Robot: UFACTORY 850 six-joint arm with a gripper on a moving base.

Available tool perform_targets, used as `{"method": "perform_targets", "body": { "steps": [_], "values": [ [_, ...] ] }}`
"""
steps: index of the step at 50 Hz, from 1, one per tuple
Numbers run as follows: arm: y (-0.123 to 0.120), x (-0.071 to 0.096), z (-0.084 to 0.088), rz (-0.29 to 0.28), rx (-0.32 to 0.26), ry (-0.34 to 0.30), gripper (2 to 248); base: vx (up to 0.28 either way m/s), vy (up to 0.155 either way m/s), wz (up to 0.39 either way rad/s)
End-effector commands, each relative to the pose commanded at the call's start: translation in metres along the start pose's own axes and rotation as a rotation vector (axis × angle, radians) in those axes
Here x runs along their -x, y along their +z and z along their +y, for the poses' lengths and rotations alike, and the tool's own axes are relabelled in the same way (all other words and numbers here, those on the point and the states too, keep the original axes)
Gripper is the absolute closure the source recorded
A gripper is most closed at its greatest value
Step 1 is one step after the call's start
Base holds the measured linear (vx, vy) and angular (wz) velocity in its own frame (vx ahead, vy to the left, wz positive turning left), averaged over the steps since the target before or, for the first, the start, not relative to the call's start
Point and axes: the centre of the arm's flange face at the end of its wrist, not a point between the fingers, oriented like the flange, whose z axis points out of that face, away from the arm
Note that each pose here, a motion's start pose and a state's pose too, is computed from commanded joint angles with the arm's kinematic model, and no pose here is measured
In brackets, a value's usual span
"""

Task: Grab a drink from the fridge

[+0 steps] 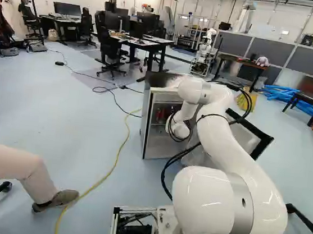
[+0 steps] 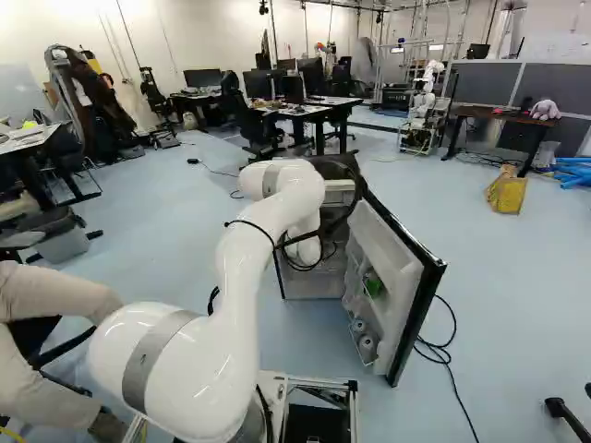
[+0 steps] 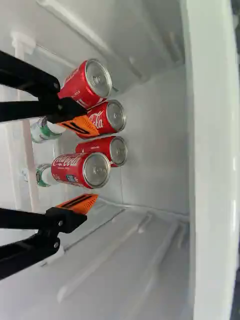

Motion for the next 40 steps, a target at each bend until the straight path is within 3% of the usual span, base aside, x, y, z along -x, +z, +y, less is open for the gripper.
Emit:
{"method": "perform_targets", "body": {
  "steps": [40],
  "values": [
    [0.0024,0.008,-0.0001,-0.003,0.0,0.001,77,0.0,0.0,0.0]
  ]
}}
